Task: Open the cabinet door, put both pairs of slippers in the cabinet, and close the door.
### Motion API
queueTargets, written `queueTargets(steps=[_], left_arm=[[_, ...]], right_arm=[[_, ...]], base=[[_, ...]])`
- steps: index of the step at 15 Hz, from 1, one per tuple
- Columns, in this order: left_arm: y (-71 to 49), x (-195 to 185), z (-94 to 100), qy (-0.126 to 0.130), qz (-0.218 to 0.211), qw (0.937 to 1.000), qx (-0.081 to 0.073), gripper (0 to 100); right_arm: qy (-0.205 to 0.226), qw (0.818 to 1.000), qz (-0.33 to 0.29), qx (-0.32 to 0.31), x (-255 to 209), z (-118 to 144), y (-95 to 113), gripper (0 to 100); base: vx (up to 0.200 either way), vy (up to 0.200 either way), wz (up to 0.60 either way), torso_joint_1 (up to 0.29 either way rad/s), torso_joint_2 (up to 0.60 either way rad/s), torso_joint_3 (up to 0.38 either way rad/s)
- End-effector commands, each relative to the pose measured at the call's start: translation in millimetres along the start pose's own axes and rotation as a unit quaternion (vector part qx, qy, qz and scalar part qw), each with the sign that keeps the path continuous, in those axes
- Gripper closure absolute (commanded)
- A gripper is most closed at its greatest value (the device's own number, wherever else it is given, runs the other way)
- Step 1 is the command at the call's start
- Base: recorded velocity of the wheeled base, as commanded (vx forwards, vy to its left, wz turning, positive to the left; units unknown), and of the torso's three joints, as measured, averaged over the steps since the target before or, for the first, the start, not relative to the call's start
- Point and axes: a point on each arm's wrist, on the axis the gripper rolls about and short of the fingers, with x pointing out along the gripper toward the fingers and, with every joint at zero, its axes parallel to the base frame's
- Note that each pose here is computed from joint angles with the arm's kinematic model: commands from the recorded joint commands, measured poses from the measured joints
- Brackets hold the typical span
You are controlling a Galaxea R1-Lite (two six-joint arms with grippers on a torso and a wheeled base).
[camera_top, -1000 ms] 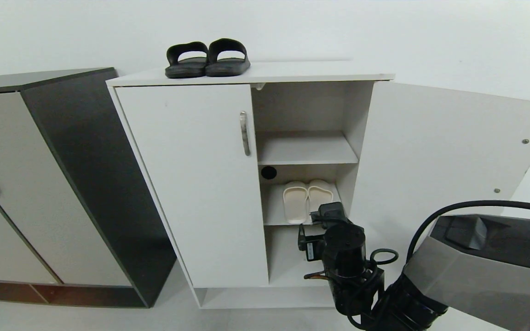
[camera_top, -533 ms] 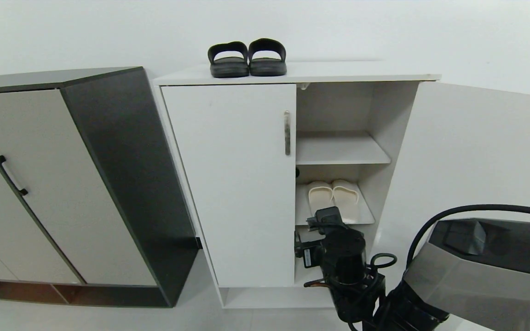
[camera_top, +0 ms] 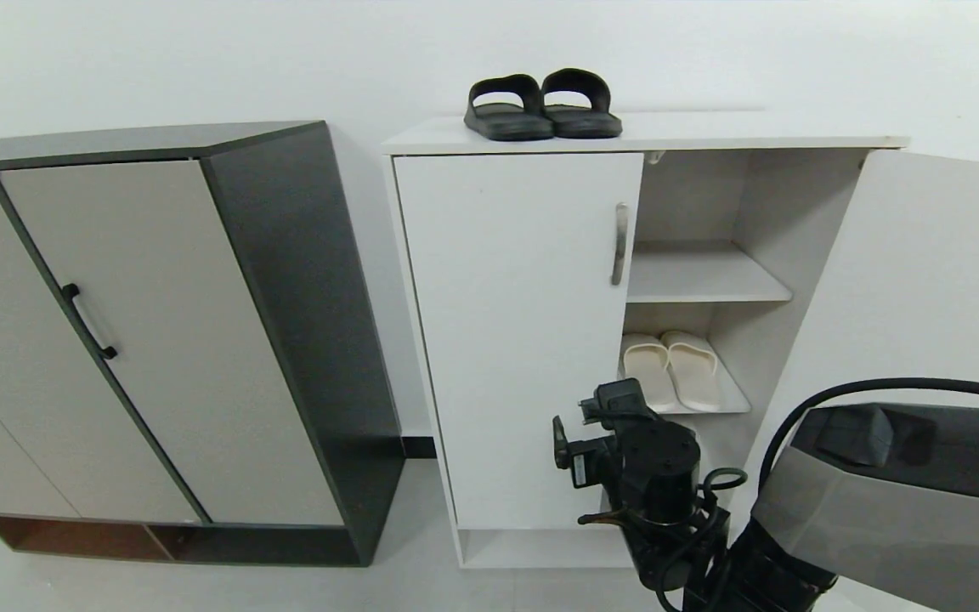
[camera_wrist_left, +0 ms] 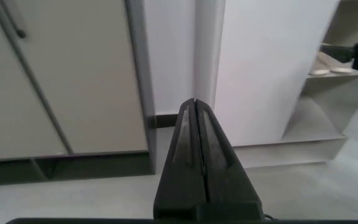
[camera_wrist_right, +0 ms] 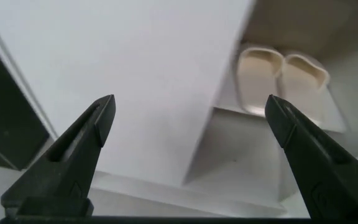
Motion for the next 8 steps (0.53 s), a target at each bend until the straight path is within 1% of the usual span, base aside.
queueTargets(steps=[1,4,8], left_arm=[[0.0,0.0,0.0,0.0,0.0,1.0,0.0,100],[0.0,0.0,0.0,0.0,0.0,1.0,0.0,100],[0.0,0.0,0.0,0.0,0.0,1.0,0.0,100]], right_arm=[[0.005,1.0,0.003,-0.007,0.0,-5.5,0.1,0],[0.009,1.0,0.02,-0.015,-0.7,-12.2,0.6,0],[0.009,1.0,0.021,-0.015,-1.4,-12.5,0.8,0]], base=[[0.0,0.0,0.0,0.0,0.0,0.0],[0.0,0.0,0.0,0.0,0.0,0.0],[0.0,0.0,0.0,0.0,0.0,0.0]])
